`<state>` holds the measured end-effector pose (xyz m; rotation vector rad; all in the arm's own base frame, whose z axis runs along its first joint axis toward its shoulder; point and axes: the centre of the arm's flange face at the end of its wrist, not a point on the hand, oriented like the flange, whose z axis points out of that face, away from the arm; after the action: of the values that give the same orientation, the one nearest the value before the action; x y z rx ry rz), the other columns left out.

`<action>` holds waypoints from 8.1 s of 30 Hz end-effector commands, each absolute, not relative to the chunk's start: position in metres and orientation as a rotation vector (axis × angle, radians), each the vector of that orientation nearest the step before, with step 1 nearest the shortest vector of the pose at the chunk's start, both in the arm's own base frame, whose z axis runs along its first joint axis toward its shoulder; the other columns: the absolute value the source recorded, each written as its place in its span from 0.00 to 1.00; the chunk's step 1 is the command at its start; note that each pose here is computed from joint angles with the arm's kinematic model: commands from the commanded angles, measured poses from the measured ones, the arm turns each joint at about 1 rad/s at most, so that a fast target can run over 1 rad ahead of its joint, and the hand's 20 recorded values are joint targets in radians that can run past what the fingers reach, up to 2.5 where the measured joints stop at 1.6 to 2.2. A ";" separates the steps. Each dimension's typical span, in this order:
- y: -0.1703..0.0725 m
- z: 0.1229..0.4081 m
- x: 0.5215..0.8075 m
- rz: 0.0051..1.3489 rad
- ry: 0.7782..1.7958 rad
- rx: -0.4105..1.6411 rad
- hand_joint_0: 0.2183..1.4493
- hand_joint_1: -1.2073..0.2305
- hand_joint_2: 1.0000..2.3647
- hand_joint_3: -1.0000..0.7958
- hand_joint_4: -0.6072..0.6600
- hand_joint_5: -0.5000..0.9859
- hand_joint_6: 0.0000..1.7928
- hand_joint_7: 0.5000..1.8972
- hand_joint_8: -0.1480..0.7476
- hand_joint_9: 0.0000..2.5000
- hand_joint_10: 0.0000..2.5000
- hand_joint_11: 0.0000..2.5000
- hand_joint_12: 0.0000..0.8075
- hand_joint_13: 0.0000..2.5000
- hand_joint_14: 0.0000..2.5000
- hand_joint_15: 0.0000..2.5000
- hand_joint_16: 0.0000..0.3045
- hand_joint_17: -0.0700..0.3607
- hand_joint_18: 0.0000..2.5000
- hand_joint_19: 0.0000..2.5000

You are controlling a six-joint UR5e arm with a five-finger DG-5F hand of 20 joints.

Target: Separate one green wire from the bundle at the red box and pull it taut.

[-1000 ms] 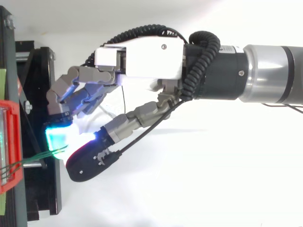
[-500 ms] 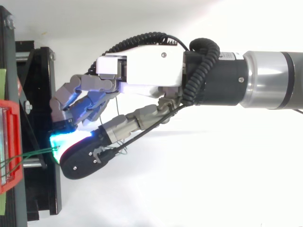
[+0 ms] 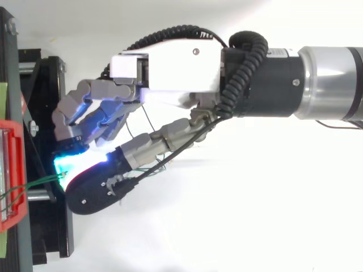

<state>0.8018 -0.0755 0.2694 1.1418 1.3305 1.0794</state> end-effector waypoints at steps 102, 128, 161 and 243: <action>-0.092 0.293 0.785 1.034 1.385 1.196 0.32 0.33 0.01 0.39 0.64 0.20 0.49 0.33 0.51 0.29 0.00 0.17 0.37 0.27 0.00 0.07 0.15 0.41 0.32 0.13; -0.105 0.312 0.787 1.029 1.365 1.196 0.30 0.36 0.01 0.34 0.66 0.20 0.50 0.33 0.51 0.29 0.00 0.16 0.37 0.28 0.00 0.08 0.16 0.41 0.32 0.14; -0.109 0.305 0.785 1.024 1.368 1.206 0.22 0.42 0.00 0.28 0.65 0.22 0.47 0.34 0.53 0.31 0.00 0.17 0.40 0.29 0.00 0.08 0.17 0.44 0.35 0.14; -0.096 0.244 0.779 1.156 1.298 1.259 0.24 0.43 0.00 0.28 0.66 0.19 0.46 0.29 0.55 0.40 0.00 0.27 0.40 0.58 0.01 0.26 0.17 0.43 0.40 0.14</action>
<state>0.7784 -0.0998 0.2445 1.2518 1.3055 1.1408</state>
